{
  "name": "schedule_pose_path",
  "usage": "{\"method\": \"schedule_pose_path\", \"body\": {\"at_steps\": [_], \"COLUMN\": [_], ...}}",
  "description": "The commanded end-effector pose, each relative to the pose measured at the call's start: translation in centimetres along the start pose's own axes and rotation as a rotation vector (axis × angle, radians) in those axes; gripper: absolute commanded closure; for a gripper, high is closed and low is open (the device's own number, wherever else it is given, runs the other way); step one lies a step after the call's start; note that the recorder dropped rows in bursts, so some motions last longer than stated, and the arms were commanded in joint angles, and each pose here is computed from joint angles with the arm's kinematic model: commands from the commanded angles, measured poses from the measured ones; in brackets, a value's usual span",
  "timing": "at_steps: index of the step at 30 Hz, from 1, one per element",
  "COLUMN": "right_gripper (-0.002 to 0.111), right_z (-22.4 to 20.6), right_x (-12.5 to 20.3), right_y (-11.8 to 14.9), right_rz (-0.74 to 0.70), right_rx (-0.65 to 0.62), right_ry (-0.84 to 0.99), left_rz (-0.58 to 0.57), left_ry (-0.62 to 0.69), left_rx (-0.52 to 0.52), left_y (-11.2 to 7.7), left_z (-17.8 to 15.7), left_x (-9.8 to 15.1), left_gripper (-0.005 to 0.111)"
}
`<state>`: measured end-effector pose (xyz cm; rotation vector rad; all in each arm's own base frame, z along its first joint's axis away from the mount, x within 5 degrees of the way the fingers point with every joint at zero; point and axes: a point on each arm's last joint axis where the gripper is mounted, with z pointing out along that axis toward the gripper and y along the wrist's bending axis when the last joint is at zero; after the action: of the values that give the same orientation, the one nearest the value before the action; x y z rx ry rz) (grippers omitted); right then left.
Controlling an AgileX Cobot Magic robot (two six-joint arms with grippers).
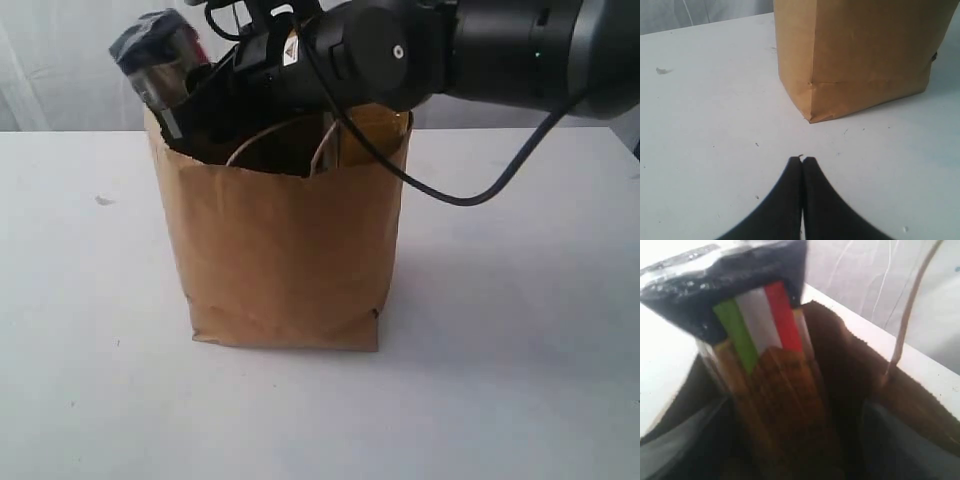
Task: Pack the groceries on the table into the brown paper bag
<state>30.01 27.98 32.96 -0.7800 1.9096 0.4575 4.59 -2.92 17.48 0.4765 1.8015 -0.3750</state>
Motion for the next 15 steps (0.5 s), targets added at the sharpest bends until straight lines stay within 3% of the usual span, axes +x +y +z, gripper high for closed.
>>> {"method": "schedule_pose_path", "body": {"at_steps": [1,15], "right_gripper": [0.042,0.042], "right_z": [-0.56,-1.28], "right_x": [-0.42,-0.91], "right_y": [-0.06,-0.07], "right_rz": [0.012,-0.01], "right_rx": [0.002,0.002], "right_ry": [-0.034,-0.05], "left_rz": [-0.003,-0.003], "left_ry": [-0.003,-0.003], "left_rx": [-0.001,-0.001], "left_y": [0.0,0.0], "left_z": [0.01,0.01], "left_x": [0.08,0.08], "left_gripper": [0.107,0.107]}}
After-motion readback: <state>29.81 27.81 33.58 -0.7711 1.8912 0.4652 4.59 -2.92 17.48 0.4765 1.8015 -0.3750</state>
